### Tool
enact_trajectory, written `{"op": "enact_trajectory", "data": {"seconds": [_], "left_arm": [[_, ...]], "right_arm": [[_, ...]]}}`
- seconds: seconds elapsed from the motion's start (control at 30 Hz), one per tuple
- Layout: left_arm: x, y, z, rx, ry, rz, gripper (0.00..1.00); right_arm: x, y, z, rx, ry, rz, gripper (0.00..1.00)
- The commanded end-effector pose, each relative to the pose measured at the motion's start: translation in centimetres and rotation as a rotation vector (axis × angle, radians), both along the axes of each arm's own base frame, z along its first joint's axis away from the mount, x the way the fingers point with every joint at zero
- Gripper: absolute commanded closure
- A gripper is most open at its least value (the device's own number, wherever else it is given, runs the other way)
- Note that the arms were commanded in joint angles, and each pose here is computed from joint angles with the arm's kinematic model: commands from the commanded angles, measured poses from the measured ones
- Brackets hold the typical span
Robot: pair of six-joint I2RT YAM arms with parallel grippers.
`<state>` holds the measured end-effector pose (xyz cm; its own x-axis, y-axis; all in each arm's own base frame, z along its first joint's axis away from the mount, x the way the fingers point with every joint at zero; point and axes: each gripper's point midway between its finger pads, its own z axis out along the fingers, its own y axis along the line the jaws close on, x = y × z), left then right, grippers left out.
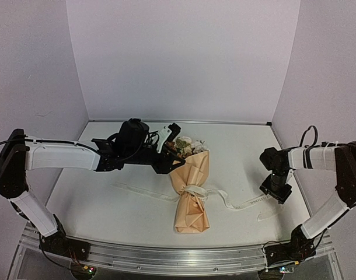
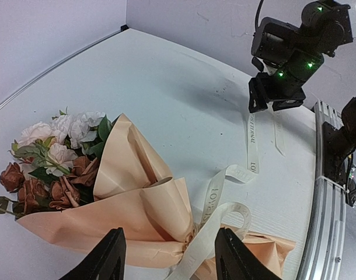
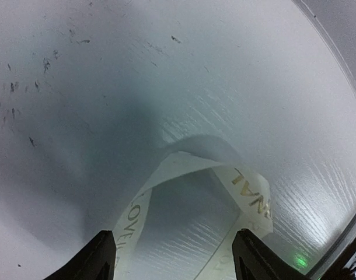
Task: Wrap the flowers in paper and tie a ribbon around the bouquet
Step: Cross the half-tied ribbon over the folded bouquet.
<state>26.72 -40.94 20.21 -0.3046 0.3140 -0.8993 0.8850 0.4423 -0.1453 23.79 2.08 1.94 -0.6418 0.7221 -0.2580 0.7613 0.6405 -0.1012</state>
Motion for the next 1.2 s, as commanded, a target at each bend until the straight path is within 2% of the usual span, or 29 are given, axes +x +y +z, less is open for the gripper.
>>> {"op": "enact_trajectory", "data": {"seconds": [0.0, 0.17, 0.47, 0.67, 0.77, 0.87, 1.03, 1.1, 1.13, 1.17], "left_arm": [[0.8, -0.8, 2.3, -0.032, -0.046, -0.01, 0.46], [0.9, -0.9, 2.4, -0.033, -0.043, -0.016, 0.46], [0.7, -1.3, 2.2, -0.034, -0.029, -0.039, 0.46], [0.7, -1.5, 1.8, -0.031, -0.019, -0.044, 0.46], [0.7, -1.6, 1.6, -0.03, -0.013, -0.047, 0.46], [0.8, -1.6, 1.5, -0.029, -0.011, -0.046, 0.46], [0.6, -1.5, 1.9, -0.04, -0.014, -0.048, 0.46], [0.5, -1.3, 2.0, -0.046, -0.015, -0.045, 0.46], [0.5, -1.2, 2.2, -0.05, -0.017, -0.043, 0.46], [0.5, -1.1, 2.2, -0.054, -0.015, -0.042, 0.46]], "right_arm": [[1.2, -0.5, -0.6, -0.011, -0.054, -0.078, 0.28], [1.9, -1.2, -1.3, -0.013, -0.095, -0.116, 0.27], [3.1, -2.7, 1.0, -0.048, -0.203, -0.131, 0.22], [2.6, -4.3, 1.0, -0.02, -0.206, -0.218, 0.14], [2.6, -4.4, 0.4, 0.007, -0.182, -0.254, 0.15], [2.7, -4.3, -0.5, 0.025, -0.148, -0.276, 0.19], [3.1, -4.0, -1.5, 0.03, -0.105, -0.263, 0.33], [3.5, -3.9, -1.6, 0.032, -0.097, -0.247, 0.45], [3.8, -3.8, -1.5, 0.04, -0.098, -0.239, 0.54], [4.1, -3.5, -1.4, 0.052, -0.099, -0.227, 0.67]]}}
